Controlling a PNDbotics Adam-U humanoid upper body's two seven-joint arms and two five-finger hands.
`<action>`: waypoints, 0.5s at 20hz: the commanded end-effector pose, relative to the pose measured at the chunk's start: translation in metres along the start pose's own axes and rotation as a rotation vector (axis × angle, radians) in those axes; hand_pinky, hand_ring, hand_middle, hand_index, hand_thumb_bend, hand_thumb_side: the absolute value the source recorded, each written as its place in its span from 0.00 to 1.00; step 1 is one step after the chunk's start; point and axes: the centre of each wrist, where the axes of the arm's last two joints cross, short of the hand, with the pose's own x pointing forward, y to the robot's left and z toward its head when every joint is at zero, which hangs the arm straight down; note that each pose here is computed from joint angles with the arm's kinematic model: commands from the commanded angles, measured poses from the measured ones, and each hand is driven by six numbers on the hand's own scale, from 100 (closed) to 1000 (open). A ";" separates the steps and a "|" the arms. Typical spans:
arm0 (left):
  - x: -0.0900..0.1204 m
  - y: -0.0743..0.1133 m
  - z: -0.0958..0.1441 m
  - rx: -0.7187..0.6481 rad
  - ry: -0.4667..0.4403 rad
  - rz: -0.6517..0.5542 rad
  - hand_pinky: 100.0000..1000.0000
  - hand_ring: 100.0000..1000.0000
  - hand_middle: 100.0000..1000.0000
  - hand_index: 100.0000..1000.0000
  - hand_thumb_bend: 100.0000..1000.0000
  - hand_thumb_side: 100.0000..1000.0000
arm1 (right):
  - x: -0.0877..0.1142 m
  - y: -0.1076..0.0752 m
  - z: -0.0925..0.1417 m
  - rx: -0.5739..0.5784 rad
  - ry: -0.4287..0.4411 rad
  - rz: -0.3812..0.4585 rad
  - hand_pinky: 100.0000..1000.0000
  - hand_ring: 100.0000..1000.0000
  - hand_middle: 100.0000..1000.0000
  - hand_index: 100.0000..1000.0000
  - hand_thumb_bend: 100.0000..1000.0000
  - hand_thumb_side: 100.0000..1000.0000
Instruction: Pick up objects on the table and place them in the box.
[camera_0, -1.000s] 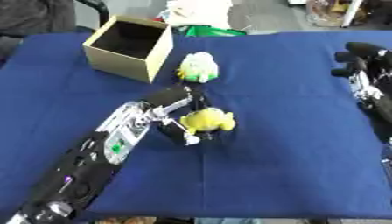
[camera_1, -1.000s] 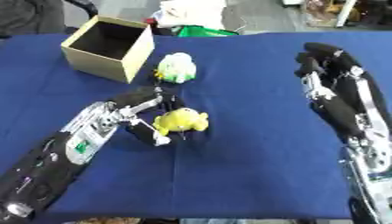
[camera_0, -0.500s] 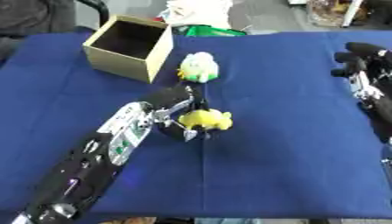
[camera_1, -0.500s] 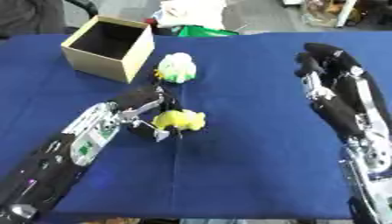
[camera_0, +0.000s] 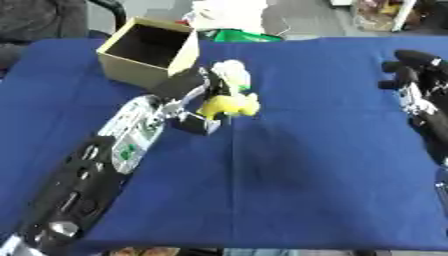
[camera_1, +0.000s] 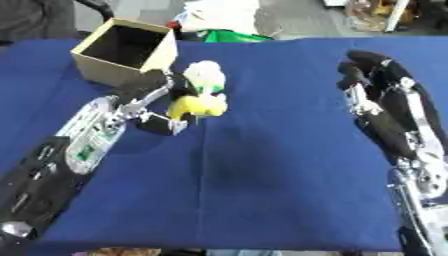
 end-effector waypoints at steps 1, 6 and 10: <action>-0.021 0.038 0.002 0.073 0.078 -0.079 0.56 0.47 0.41 0.66 0.14 0.00 | 0.004 -0.003 -0.002 0.006 -0.014 0.012 0.69 0.81 0.59 0.77 0.00 0.35; -0.051 0.060 -0.004 0.122 0.243 -0.131 0.56 0.47 0.41 0.66 0.15 0.00 | 0.004 -0.003 -0.002 0.010 -0.013 0.010 0.70 0.81 0.59 0.77 0.00 0.34; -0.071 0.068 -0.010 0.153 0.362 -0.150 0.57 0.48 0.42 0.66 0.18 0.00 | 0.003 -0.002 -0.001 0.015 -0.011 0.008 0.70 0.81 0.59 0.77 0.00 0.34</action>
